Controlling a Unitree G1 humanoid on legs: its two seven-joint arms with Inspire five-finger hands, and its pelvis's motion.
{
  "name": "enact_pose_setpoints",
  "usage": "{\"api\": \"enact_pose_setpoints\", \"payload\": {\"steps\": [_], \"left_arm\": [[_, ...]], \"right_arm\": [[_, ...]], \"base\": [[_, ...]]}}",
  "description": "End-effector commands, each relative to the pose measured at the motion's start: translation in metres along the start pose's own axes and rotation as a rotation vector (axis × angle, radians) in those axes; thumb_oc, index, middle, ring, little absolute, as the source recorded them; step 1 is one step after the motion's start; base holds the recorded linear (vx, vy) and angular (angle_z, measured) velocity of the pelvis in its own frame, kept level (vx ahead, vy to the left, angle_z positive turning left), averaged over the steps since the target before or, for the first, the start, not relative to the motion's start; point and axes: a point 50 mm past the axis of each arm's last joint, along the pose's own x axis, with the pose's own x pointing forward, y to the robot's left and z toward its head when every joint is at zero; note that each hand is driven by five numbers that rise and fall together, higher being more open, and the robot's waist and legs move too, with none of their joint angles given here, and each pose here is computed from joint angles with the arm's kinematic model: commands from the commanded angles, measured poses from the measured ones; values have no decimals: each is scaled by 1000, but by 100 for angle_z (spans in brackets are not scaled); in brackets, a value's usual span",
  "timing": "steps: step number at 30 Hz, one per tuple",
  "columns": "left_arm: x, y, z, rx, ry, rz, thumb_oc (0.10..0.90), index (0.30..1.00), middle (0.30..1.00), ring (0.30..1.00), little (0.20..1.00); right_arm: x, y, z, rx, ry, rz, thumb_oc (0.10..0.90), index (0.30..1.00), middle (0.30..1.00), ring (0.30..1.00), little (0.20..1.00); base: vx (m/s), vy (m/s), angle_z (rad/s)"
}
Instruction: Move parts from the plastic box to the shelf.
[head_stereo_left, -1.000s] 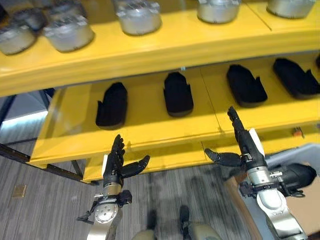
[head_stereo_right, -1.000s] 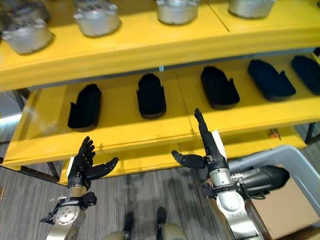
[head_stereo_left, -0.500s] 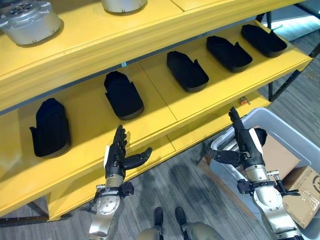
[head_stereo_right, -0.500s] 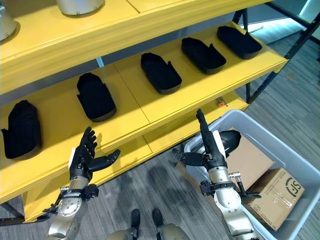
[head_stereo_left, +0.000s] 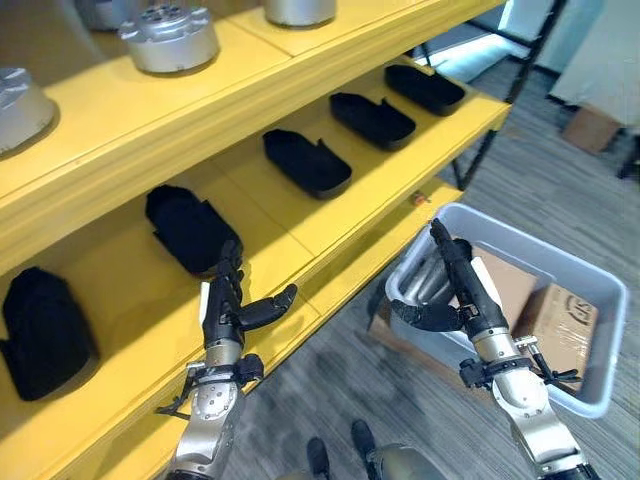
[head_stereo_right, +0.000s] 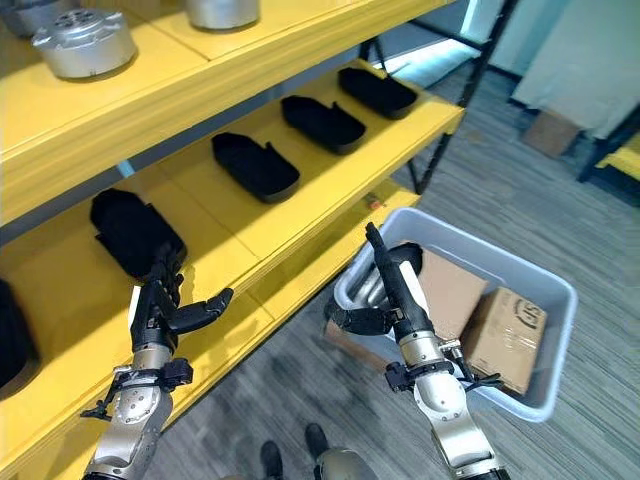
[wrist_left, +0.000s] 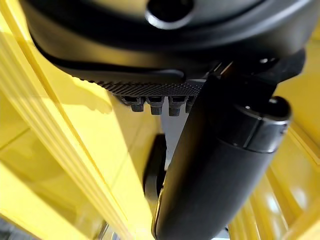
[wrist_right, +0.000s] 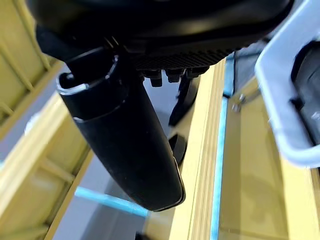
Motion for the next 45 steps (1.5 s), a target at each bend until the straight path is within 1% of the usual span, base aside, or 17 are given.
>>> {"api": "enact_pose_setpoints", "payload": {"steps": [1, 5, 7, 12, 21, 30, 35, 38, 39, 45], "left_arm": [[7, 9, 44, 44, -242, -12, 900, 1000, 1000, 1000, 1000], [7, 14, 47, 56, -254, 10, 900, 1000, 1000, 1000, 1000], [5, 14, 44, 55, -242, 17, 900, 1000, 1000, 1000, 1000], [4, 11, 39, 35, -221, 23, 900, 1000, 1000, 1000, 1000], [3, 10, 35, 3, -200, 32, 900, 1000, 1000, 1000, 1000], [8, 4, 36, -9, -202, 5, 900, 1000, 1000, 1000, 1000], [8, 8, 38, -18, -213, 24, 900, 1000, 1000, 1000, 1000], [10, 9, 45, -35, -242, 56, 900, 1000, 1000, 1000, 1000], [14, 9, 52, -54, -272, 77, 900, 1000, 1000, 1000, 1000], [14, 9, 50, -43, -266, 79, 900, 1000, 1000, 1000, 1000]], "right_arm": [[12, 5, 41, 38, -227, -38, 900, 1000, 1000, 1000, 1000], [15, 8, 42, 25, -229, -37, 900, 1000, 1000, 1000, 1000], [10, 7, 38, 30, -207, -39, 900, 1000, 1000, 1000, 1000], [5, -1, 36, 21, -194, -75, 900, 1000, 1000, 1000, 1000], [8, -6, 34, 8, -192, -78, 900, 1000, 1000, 1000, 1000], [8, -10, 39, 23, -220, -100, 900, 1000, 1000, 1000, 1000], [4, -10, 42, 16, -239, -86, 900, 1000, 1000, 1000, 1000], [6, -10, 45, 65, -251, -97, 900, 1000, 1000, 1000, 1000], [9, -10, 49, 62, -273, -88, 900, 1000, 1000, 1000, 1000], [14, -12, 53, 15, -299, -79, 900, 1000, 1000, 1000, 1000]], "base": [[37, -48, -125], [136, -44, -90], [149, -66, -57], [161, -158, -11], [91, -95, -2], [123, -130, 4], [115, -246, -7], [7, -337, -36], [30, -88, -57], [148, 109, -33]]}}
